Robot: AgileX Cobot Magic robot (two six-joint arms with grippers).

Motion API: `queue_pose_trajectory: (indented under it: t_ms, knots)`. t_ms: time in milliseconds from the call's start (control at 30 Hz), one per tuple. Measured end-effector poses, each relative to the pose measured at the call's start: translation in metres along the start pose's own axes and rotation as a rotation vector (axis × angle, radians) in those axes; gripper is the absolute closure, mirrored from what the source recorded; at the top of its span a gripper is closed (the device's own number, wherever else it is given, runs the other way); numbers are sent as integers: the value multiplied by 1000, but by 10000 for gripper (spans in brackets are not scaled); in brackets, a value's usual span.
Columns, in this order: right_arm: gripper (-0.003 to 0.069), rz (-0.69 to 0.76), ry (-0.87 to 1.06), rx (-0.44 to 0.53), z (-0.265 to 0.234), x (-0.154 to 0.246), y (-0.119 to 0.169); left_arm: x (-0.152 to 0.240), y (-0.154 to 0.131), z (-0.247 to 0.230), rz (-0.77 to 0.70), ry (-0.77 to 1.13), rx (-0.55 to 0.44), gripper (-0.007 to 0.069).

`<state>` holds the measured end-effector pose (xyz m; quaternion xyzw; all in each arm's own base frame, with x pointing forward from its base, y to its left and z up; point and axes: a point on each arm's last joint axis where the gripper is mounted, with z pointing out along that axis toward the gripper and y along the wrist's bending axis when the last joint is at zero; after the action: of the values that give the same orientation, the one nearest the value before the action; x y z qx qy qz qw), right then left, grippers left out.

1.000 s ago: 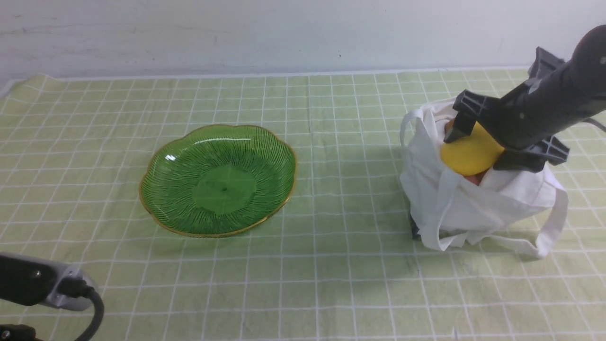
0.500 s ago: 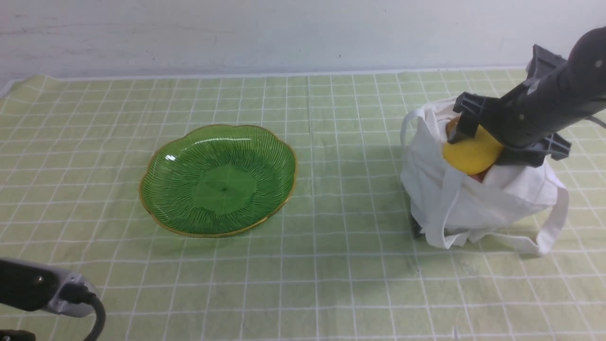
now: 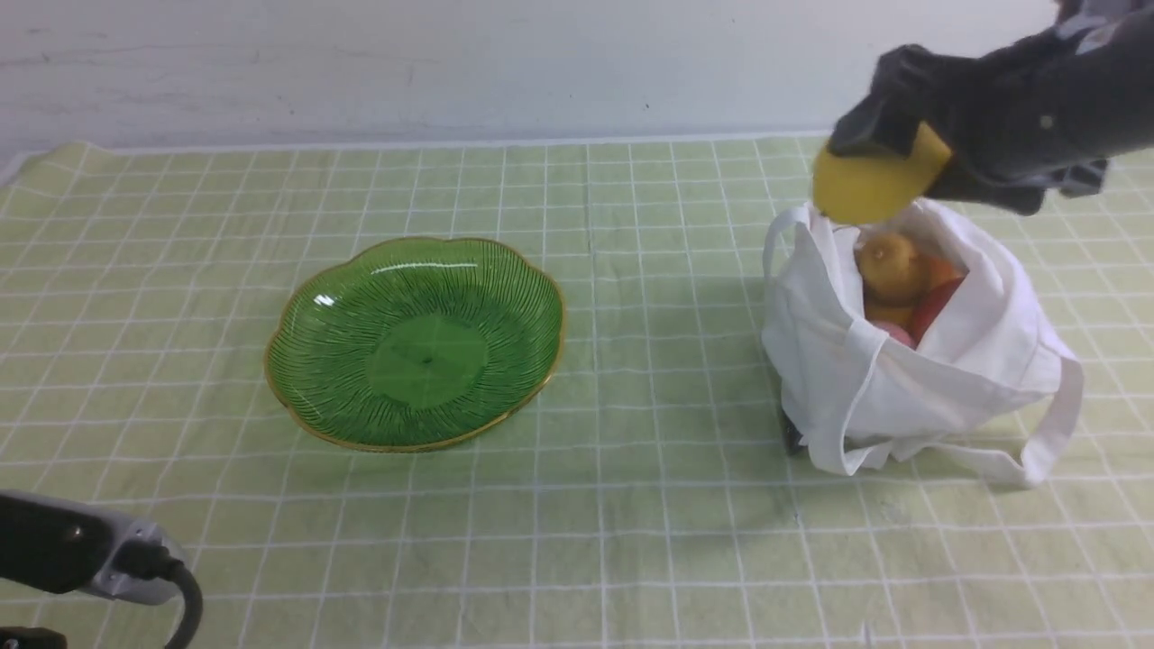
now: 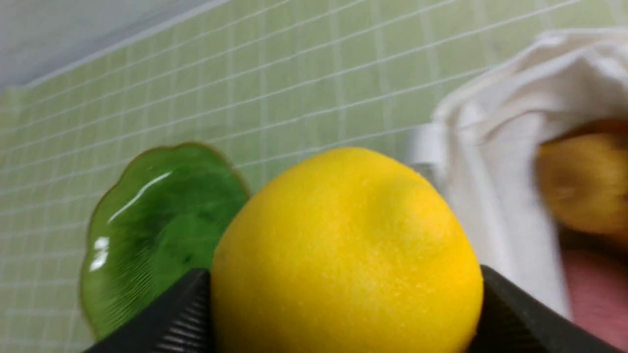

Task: Take the fruit out of the bag on the green coffee tablecloth and place them on the plate.
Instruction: 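Move the lemon from the bag and place it in the dish with the right gripper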

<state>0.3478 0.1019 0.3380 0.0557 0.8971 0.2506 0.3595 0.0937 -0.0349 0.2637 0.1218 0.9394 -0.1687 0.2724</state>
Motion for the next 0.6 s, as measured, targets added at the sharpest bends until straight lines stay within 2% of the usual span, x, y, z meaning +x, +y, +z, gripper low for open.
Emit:
queue_pose_trajectory:
  t_ms: [133,267,467,600]
  knots:
    - [79,-105,71,-160,37,26,40,-1,0,0,1,-7,-5,633]
    - [79,-164,142,-249,79,47,69,-1,0,0,1,-7,-5,633]
    - [79,-223,208,-310,140,71,101,0,0,0,1,0,-2,633]
    - [79,-233,219,-323,173,77,109,0,0,0,1,4,-1,633]
